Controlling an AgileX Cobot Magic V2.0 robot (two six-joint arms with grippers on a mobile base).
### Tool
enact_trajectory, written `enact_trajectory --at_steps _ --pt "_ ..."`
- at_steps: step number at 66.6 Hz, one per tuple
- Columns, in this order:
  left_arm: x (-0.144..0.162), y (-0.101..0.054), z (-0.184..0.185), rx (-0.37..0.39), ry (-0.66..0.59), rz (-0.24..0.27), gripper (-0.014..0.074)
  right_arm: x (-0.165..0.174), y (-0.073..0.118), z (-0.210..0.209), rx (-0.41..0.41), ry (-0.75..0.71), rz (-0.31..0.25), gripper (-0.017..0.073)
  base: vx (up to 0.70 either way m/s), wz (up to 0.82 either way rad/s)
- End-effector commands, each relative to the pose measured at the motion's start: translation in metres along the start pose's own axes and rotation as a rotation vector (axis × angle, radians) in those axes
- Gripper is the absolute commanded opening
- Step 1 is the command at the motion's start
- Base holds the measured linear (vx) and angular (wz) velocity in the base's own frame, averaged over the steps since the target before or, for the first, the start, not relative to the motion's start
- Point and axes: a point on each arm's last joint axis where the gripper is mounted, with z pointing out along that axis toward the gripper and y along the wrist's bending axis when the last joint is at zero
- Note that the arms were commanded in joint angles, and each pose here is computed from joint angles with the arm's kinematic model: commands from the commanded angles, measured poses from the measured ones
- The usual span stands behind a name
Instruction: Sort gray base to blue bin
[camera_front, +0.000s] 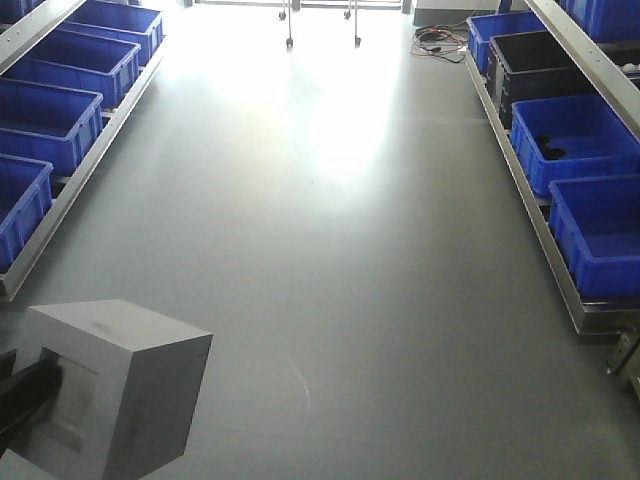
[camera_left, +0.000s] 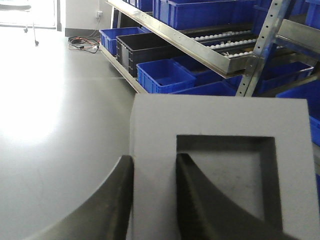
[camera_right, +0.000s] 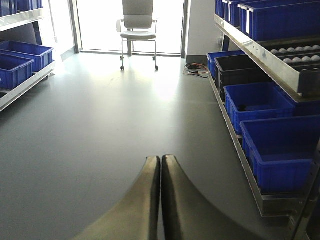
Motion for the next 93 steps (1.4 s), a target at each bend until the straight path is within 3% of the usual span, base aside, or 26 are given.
enact_trajectory --at_steps 1,30,93 --pt "-0.0183 -0.0061 -0.0027 0.051 -0.122 -0.008 -0.0007 -0.0057 -0.0004 -0.0004 0.008 -0.08 -0.02 -0.0005 0.48 0.04" --pt "-0.0183 -0.0061 -0.0027 0.051 -0.122 -0.008 -0.0007 -0.0057 -0.0004 -0.0004 0.008 -0.08 -0.02 -0.0005 0.42 0.3" --pt "-0.0183 -0.0061 -0.0027 0.051 -0.122 -0.008 -0.0007 -0.006 -0.0004 -0.0004 0.008 -0.083 -0.02 -0.0005 0.27 0.87"
